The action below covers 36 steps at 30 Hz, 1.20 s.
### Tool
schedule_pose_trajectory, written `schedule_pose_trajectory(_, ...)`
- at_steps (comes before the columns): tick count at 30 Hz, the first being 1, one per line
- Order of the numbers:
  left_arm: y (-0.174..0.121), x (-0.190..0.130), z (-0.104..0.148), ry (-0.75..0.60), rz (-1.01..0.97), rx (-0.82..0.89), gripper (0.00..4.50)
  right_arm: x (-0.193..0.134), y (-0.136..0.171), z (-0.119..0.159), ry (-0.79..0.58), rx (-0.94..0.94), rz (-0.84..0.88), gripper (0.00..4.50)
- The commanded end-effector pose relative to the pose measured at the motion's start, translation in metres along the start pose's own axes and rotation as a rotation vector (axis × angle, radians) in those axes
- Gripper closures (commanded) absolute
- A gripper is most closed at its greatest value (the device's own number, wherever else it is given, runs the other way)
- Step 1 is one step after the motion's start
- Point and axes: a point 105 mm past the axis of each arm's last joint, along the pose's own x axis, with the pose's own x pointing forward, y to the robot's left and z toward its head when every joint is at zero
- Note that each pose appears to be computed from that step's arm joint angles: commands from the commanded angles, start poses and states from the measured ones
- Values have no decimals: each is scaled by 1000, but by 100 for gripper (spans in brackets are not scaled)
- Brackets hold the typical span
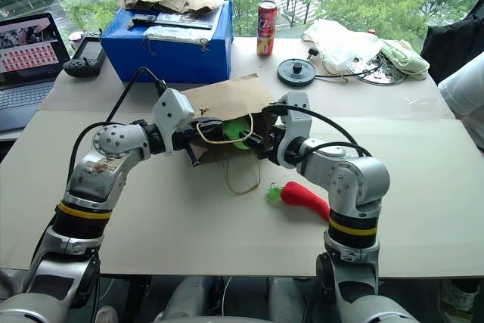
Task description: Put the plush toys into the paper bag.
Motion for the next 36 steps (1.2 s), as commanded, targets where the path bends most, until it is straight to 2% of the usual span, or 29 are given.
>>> schedule_pose_trajectory(1,4,-1,12,-40,13,40,450,-14,5,8,-19,-64,40,9)
schedule_pose_trajectory(4,4,-1,12,-43,13,39,450,-25,-3,3,27,-146,24,9)
schedule_pose_trajectory(8,6,-1,11,-42,19,39,450,-55,-6,-12,149,-380,68,9)
schedule_pose_trajectory(13,6,-1,11,-44,22,41,450,-82,-13,-40,334,-538,107,9)
schedule_pose_trajectory(18,6,-2,11,-46,22,44,450,-98,-36,-75,520,-598,72,9)
schedule_pose_trajectory(26,6,-3,12,-43,18,45,450,-98,-55,-98,594,-609,22,9)
schedule_pose_trajectory(29,6,-3,12,-42,16,45,450,-96,-54,-101,584,-604,26,82)
schedule_pose_trajectory(36,6,-4,12,-40,14,46,450,-96,-56,-105,581,-587,0,324)
